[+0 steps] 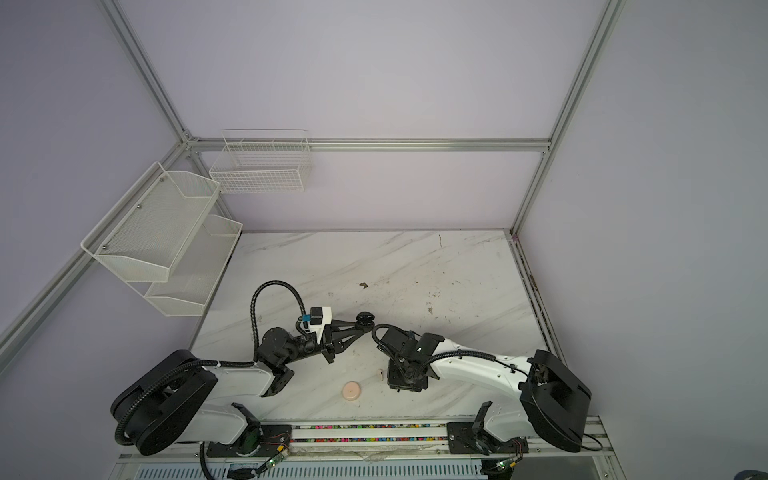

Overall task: Insert the wireless bluetooth earbuds into the charging case
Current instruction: 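Release the lid and move the right gripper down over the black earbuds, then lower the right gripper and close it on the nearer black earbud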

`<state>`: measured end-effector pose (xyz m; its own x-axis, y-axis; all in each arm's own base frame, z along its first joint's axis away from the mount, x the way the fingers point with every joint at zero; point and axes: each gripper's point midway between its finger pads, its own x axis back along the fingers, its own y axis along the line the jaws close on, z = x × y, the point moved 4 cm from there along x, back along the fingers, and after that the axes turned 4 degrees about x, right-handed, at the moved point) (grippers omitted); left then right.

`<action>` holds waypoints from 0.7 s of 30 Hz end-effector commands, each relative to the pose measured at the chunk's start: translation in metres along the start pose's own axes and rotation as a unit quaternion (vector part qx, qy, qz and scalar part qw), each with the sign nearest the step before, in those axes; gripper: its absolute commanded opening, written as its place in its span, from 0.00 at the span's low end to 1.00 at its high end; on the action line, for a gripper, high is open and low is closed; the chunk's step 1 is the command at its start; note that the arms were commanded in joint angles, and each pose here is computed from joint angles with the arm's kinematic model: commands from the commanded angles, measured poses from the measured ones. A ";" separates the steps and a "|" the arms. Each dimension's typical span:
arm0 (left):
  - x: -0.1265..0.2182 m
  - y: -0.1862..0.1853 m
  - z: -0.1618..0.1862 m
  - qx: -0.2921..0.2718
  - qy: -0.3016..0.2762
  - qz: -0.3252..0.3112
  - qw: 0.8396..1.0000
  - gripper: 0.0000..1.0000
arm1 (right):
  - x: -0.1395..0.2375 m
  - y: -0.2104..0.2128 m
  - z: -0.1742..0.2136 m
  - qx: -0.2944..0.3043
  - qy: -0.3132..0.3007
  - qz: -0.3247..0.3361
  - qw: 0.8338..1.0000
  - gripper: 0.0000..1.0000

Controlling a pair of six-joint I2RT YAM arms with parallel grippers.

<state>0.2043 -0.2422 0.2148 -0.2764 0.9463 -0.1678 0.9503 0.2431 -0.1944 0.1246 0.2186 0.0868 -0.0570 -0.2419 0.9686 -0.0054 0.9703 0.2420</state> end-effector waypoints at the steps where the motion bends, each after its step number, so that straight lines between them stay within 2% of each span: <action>1: 0.006 -0.009 -0.008 -0.017 -0.025 0.013 0.999 0.00 | 0.002 0.002 -0.004 -0.014 -0.015 0.006 1.000 0.40; 14: 0.004 -0.009 -0.005 -0.009 -0.021 0.019 1.000 0.00 | -0.018 0.005 -0.011 -0.002 -0.001 0.045 0.999 0.39; 21: 0.004 -0.009 -0.006 -0.009 -0.021 0.020 1.000 0.00 | -0.021 0.005 -0.016 -0.002 -0.007 0.057 0.998 0.34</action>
<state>0.2069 -0.2408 0.2178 -0.2935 0.9376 -0.1864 0.9454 0.2557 -0.2022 0.1345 0.2256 0.0641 -0.0396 -0.1461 0.9885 0.0028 0.9892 0.1463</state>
